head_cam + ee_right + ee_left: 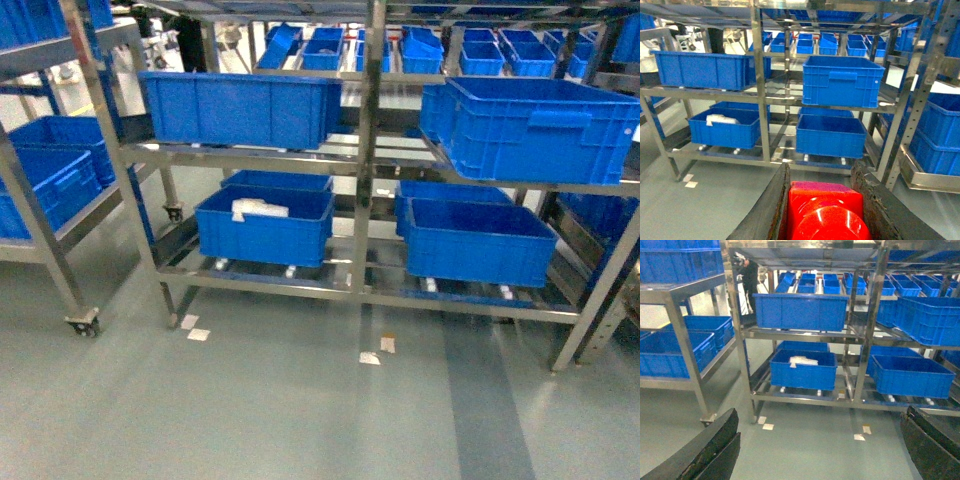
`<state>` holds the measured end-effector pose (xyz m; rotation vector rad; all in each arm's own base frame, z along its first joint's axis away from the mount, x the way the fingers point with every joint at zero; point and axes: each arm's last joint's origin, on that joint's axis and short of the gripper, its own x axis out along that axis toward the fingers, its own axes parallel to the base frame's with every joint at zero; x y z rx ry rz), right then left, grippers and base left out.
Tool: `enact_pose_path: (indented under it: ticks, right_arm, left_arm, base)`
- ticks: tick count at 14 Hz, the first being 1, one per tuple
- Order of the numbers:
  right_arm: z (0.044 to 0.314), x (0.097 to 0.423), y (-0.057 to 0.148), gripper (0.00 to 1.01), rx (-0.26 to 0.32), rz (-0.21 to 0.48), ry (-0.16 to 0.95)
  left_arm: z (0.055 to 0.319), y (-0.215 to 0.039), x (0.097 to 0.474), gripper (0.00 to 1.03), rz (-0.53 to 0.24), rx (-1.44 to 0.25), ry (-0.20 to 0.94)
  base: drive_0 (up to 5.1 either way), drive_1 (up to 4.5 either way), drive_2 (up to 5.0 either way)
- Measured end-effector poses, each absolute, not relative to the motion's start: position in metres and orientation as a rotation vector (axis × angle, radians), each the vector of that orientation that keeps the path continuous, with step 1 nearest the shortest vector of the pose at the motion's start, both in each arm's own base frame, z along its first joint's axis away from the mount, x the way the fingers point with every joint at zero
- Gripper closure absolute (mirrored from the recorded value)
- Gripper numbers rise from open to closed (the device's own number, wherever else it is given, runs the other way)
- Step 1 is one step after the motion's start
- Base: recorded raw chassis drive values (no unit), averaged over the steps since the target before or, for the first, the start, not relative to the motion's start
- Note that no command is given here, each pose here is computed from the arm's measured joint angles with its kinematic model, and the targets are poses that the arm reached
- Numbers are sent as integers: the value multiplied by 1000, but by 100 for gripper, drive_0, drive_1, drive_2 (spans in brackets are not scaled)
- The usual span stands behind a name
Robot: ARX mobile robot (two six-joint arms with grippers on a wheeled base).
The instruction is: Pick red block from blue box to shelf
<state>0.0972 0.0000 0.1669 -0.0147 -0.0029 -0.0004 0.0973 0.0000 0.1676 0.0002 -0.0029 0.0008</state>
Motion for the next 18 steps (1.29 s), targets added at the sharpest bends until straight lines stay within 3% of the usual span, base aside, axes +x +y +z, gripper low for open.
enact_pose_path:
  ticks: [11,18]
  right_arm:
    - [167,97,0,72,-15,0,-1]
    - [167,97,0,72,-15,0,-4]
  left_arm:
    - [168,0,97,5,-2,0,-2]
    - [167,0,97,5,0,0,-1]
  base:
    - [-152,-152,-152]
    - [-5,391,-401]
